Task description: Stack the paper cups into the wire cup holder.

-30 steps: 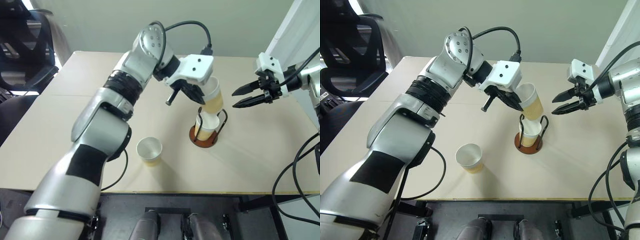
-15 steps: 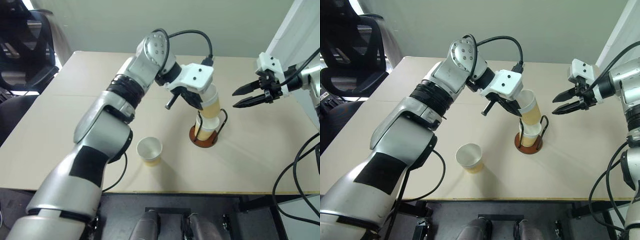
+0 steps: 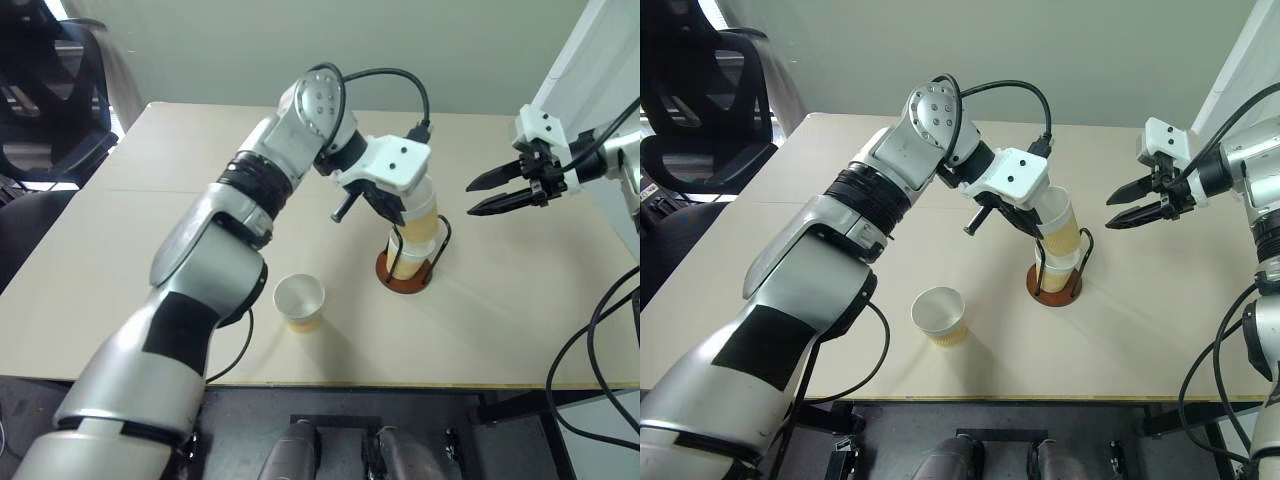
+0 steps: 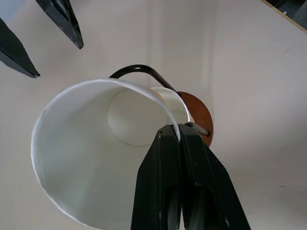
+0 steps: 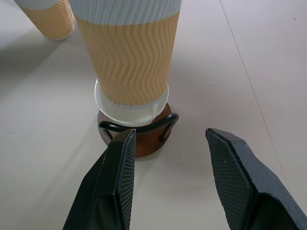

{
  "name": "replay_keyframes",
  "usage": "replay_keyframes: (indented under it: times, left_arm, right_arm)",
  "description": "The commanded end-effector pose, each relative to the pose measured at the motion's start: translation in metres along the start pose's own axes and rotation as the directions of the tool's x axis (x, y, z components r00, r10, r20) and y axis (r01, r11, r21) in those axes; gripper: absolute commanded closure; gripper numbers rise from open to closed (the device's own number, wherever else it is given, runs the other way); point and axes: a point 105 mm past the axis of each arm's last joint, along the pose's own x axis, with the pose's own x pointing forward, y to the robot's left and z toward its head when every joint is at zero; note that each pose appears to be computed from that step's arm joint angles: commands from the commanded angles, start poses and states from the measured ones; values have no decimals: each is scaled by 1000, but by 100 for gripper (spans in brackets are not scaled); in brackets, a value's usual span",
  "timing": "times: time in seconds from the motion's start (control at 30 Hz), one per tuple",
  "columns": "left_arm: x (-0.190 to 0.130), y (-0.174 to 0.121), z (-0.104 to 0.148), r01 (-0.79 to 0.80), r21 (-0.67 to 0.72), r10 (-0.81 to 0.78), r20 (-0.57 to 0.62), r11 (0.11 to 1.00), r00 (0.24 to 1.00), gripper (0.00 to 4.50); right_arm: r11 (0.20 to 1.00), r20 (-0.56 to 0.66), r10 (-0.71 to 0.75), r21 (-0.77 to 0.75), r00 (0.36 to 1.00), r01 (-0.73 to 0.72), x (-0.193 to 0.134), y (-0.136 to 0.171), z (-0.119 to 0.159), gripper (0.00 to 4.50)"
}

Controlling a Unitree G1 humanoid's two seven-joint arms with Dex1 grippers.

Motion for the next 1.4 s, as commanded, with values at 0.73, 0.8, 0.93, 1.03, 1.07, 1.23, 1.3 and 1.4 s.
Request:
replay_keyframes:
  times: [0.73, 0.8, 0.93, 1.03, 1.07, 1.23, 1.3, 1.4]
  left_arm:
    - [-30, 10, 5, -73, -5, 73, 0, 997, 997, 5]
    - [-29, 10, 7, -74, -2, 74, 4, 997, 997, 5]
    - [-26, 10, 7, -72, 6, 72, 10, 997, 997, 5]
    - [-22, 11, 6, -83, 12, 83, 13, 996, 996, 5]
    - [-21, 12, 7, -96, 17, 95, 17, 995, 995, 5]
    - [-14, 17, 9, -138, 38, 137, 39, 990, 990, 5]
    - [-9, 19, 11, -151, 48, 149, 54, 987, 987, 5]
    - [-1, 19, 12, -163, 59, 159, 74, 985, 985, 5]
  right_arm:
    - [998, -3, -34, -51, 999, 33, -11, -5, 11, 221]
    - [998, -2, -32, -56, 999, 32, -10, -5, 12, 221]
    - [998, 0, -32, -61, 1000, 31, -9, -6, 14, 221]
    - [998, -2, -33, -62, 999, 33, -9, -5, 13, 221]
    - [997, -2, -34, -63, 999, 34, -10, -5, 12, 221]
    - [997, -6, -40, -65, 999, 39, -11, -5, 12, 221]
    - [997, -7, -43, -66, 999, 42, -12, -6, 12, 221]
    - [996, -9, -49, -70, 999, 48, -14, -6, 12, 221]
